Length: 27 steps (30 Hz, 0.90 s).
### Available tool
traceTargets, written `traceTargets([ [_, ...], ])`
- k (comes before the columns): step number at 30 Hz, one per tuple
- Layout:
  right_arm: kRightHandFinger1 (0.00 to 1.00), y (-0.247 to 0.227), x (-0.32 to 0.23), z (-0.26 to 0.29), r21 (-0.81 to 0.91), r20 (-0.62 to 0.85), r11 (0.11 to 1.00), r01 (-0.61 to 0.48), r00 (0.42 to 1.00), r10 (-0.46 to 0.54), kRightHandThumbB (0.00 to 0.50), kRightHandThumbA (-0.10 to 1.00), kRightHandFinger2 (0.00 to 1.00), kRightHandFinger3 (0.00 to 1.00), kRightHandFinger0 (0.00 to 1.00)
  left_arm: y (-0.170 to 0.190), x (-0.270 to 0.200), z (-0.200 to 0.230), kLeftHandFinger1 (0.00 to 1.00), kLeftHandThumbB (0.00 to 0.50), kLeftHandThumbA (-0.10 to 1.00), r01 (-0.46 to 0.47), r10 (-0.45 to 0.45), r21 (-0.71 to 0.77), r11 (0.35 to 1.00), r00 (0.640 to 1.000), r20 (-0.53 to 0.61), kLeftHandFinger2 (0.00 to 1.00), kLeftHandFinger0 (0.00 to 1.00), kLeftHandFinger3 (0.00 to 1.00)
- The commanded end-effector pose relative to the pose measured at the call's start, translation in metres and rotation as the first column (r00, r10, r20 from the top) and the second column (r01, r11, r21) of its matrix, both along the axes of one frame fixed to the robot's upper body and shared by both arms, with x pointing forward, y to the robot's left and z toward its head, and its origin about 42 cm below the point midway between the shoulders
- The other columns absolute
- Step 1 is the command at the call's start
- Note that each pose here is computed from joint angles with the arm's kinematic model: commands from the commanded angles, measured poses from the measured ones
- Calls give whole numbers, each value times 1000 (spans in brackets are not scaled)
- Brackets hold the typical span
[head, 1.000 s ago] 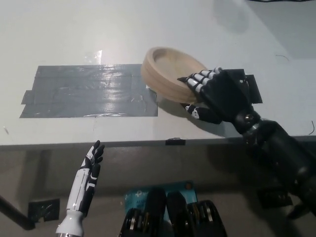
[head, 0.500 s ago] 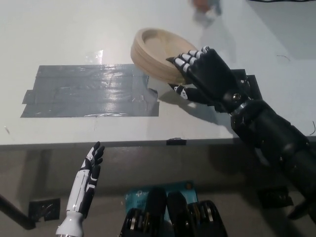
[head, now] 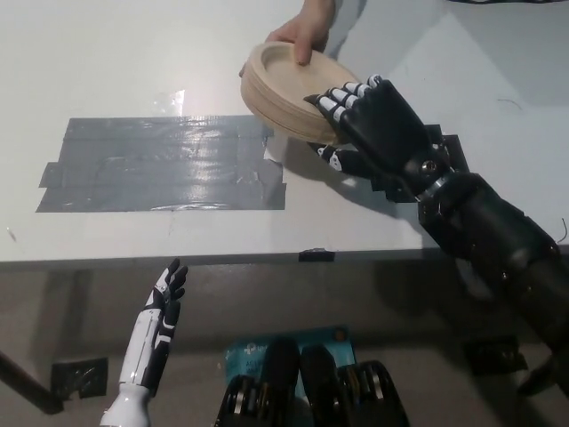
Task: A stack of plates is kept in the middle of the desk close to the robot and the robot grabs the stack with its right hand, picks it up and hands it to a person.
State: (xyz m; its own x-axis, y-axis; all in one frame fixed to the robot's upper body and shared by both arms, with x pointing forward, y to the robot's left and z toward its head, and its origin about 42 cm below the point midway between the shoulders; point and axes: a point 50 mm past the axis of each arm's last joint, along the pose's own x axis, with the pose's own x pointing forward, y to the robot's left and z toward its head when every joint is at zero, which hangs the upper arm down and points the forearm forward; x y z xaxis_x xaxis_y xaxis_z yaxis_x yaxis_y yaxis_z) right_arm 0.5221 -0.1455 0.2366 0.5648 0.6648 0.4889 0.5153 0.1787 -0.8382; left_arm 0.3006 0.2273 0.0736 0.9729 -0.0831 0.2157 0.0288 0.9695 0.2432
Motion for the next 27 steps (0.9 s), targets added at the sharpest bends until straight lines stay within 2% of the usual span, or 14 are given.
traceTargets([
  [1, 0, 14, 15, 53, 45, 137, 999, -30, 990, 24, 298, -100, 72, 94, 0, 0, -1, 7, 1000, 267, 1000, 9, -9, 4, 1000, 999, 46, 1000, 1000, 1000],
  [3, 0, 15, 15, 52, 50, 137, 998, -29, 990, 22, 293, -100, 28, 66, 0, -1, -1, 8, 1000, 268, 1000, 9, -9, 5, 1000, 999, 45, 1000, 1000, 1000],
  [4, 0, 15, 16, 52, 54, 125, 998, -24, 992, 18, 298, -100, 23, 187, 0, -1, 0, 9, 1000, 270, 1000, 9, -10, 5, 1000, 999, 47, 1000, 1000, 1000],
  [5, 97, 15, 16, 50, 64, 85, 998, -6, 996, 0, 302, -39, 147, 381, 1, -1, 0, 9, 1000, 269, 1000, 8, -8, 5, 1000, 999, 49, 1000, 1000, 1000],
  [6, 97, 15, 17, 50, 67, 74, 998, -1, 997, -4, 302, -39, 147, 381, 1, -1, 0, 9, 1000, 269, 1000, 8, -8, 5, 1000, 999, 49, 1000, 1000, 1000],
  [7, 732, 14, 18, 49, 69, -5, 997, 34, 999, -34, 411, 343, 778, 953, 516, 0, 0, 8, 1000, 274, 1000, 8, -8, 6, 1000, 999, 50, 1000, 1000, 1000],
  [8, 873, 13, 19, 48, 70, -49, 996, 48, 998, -45, 455, 417, 941, 1000, 720, 0, 0, 8, 1000, 275, 1000, 8, -9, 6, 1000, 999, 49, 1000, 1000, 1000],
  [9, 1000, 12, 19, 47, 59, -152, 995, 78, 986, -68, 491, 516, 1000, 1000, 1000, 0, 0, 8, 1000, 275, 1000, 9, -9, 6, 1000, 999, 49, 1000, 1000, 1000],
  [10, 1000, 11, 19, 47, 45, -201, 995, 94, 976, -84, 498, 641, 1000, 1000, 1000, 0, 0, 8, 1000, 275, 1000, 10, -10, 5, 1000, 999, 49, 1000, 1000, 1000],
  [11, 1000, 11, 16, 48, 29, -266, 993, 116, 958, -104, 500, 712, 1000, 1000, 1000, 0, 0, 8, 1000, 273, 1000, 11, -11, 8, 1000, 999, 49, 1000, 1000, 1000],
  [16, 1000, 7, 3, 57, 69, -324, 992, 102, 943, -74, 500, 847, 1000, 1000, 1000, -1, 0, 8, 1000, 278, 1000, 10, -10, 6, 1000, 999, 48, 1000, 1000, 1000],
  [22, 1000, -3, -18, 82, 133, -329, 989, 69, 944, -21, 500, 805, 1000, 1000, 1000, -1, 0, 8, 1000, 283, 1000, 11, -11, -1, 1000, 999, 47, 1000, 1000, 1000],
  [25, 1000, -16, -46, 111, 178, -271, 984, 22, 962, 27, 500, 860, 1000, 1000, 1000, -1, 2, 10, 1000, 281, 1000, 9, -9, 2, 1000, 999, 51, 1000, 1000, 1000],
  [27, 1000, -26, -71, 129, 216, -217, 976, -17, 974, 65, 500, 840, 1000, 1000, 1000, -1, 3, 11, 1000, 272, 1000, 10, -10, 7, 1000, 999, 52, 1000, 1000, 1000],
])
